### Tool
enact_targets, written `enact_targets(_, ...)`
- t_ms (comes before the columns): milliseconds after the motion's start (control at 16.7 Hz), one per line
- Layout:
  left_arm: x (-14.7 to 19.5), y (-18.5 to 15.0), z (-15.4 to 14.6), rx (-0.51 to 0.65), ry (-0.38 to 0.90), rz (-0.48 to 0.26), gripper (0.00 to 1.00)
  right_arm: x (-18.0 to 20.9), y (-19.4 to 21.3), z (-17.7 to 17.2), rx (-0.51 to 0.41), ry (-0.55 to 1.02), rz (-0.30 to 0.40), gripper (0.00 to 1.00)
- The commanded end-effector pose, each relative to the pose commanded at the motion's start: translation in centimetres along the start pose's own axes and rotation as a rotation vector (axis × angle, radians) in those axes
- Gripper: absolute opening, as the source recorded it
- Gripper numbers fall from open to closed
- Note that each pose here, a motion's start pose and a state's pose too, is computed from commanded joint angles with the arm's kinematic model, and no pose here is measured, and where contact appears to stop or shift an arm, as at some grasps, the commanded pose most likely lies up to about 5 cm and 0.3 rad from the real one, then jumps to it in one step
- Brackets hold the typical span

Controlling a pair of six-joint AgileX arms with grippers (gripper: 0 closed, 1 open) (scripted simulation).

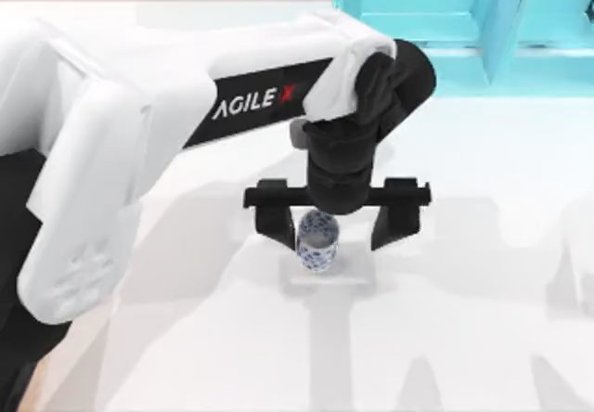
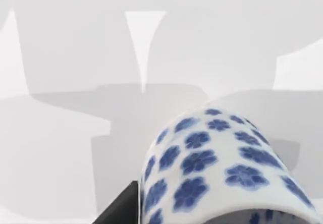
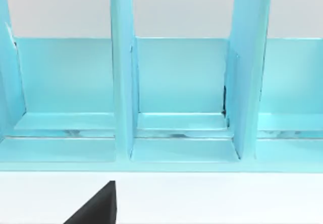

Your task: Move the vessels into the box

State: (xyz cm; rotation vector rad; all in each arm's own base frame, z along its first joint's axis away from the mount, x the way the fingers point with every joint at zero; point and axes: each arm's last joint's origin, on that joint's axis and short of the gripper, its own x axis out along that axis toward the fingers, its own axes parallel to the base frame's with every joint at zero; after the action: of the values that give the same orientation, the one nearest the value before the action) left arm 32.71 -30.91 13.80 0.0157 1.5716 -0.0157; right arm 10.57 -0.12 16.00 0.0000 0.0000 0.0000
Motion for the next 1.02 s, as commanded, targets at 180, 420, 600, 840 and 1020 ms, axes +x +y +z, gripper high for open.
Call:
enact_targets(180,0.0,0.0,0.0,0.0,0.0,0.0,0.47,0.0,0.0,0.0,0.0,0.0,0.0,1.0)
enact_targets(420,0.0,0.0,0.0,0.0,0.0,0.0,0.17,0.0,0.0,0.0,0.0,0.0,0.0,1.0)
enact_targets(600,0.0,0.0,0.0,0.0,0.0,0.0,0.0,0.0,0.0,0.0,0.0,0.0,0.0,1.0)
enact_targets(840,0.0,0.0,0.0,0.0,0.0,0.0,0.0,0.0,0.0,0.0,0.0,0.0,0.0,1.0)
enact_targets(1020,0.0,0.0,0.0,0.0,0.0,0.0,0.0,0.0,0.0,0.0,0.0,0.0,0.0,1.0)
